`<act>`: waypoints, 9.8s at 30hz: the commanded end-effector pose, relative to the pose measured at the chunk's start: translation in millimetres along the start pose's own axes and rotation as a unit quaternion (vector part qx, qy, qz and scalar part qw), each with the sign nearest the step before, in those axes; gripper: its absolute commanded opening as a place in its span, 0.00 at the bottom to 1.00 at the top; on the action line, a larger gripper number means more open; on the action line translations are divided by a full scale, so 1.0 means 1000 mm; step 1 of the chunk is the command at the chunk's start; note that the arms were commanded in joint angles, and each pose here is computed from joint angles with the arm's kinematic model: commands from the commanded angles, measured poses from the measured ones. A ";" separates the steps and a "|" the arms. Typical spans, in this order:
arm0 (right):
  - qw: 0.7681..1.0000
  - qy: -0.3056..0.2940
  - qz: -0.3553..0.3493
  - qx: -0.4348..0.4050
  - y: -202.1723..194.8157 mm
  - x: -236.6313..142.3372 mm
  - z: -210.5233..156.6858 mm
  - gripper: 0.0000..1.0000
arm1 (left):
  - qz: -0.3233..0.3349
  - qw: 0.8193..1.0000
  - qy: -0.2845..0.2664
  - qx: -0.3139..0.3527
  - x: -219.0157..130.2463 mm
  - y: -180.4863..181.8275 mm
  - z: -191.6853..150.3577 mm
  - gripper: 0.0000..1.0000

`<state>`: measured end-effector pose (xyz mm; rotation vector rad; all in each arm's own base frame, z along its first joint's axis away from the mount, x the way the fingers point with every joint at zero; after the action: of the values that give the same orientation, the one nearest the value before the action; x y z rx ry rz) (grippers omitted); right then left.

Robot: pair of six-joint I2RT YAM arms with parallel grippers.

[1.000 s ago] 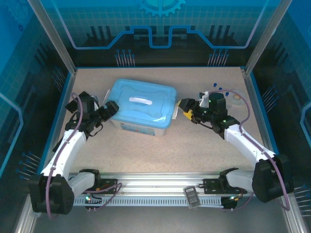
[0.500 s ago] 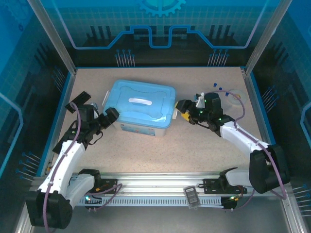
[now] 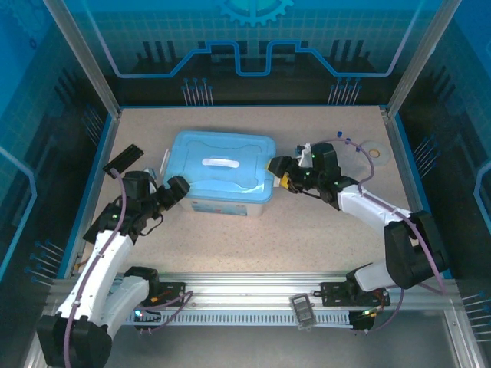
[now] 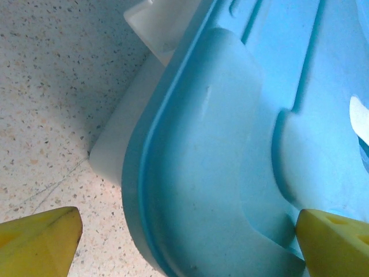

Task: Organize the chemistry lab equipment

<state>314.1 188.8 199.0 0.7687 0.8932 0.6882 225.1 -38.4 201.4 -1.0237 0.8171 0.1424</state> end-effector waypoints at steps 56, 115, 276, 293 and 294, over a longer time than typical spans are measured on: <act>0.968 0.024 -0.141 -0.206 0.065 0.010 0.005 0.47 | -0.009 0.998 -0.051 -0.029 -0.006 -0.020 0.091 0.98; 0.966 0.035 -0.127 -0.223 0.081 0.016 0.002 0.51 | -0.084 0.996 0.019 -0.022 -0.007 -0.037 0.074 0.88; 0.964 -0.006 -0.188 -0.187 0.030 0.043 0.147 0.65 | -0.013 0.975 0.156 0.159 0.190 -0.198 0.014 0.94; 0.956 -0.041 -0.219 -0.193 0.026 -0.004 0.140 0.70 | -0.033 0.989 0.095 0.112 0.148 -0.187 0.082 0.99; 0.955 -0.043 -0.221 -0.193 0.024 -0.006 0.142 0.71 | -0.034 0.988 0.094 0.114 0.146 -0.186 0.081 0.99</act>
<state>433.7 148.3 245.5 0.2062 0.8910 0.3011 470.8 -102.3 227.6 -0.8130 0.9684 -0.0033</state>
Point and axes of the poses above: each hand's point on the last joint's axis, 136 mm out from that joint toward the fingers, its own x axis out along the fingers, its own y axis along the line the jaws close on, z = x × y, the point moved 6 cm from there along -x, back along the fingers, and after that the axes turned 13 degrees about -x, right-handed, at the moved point
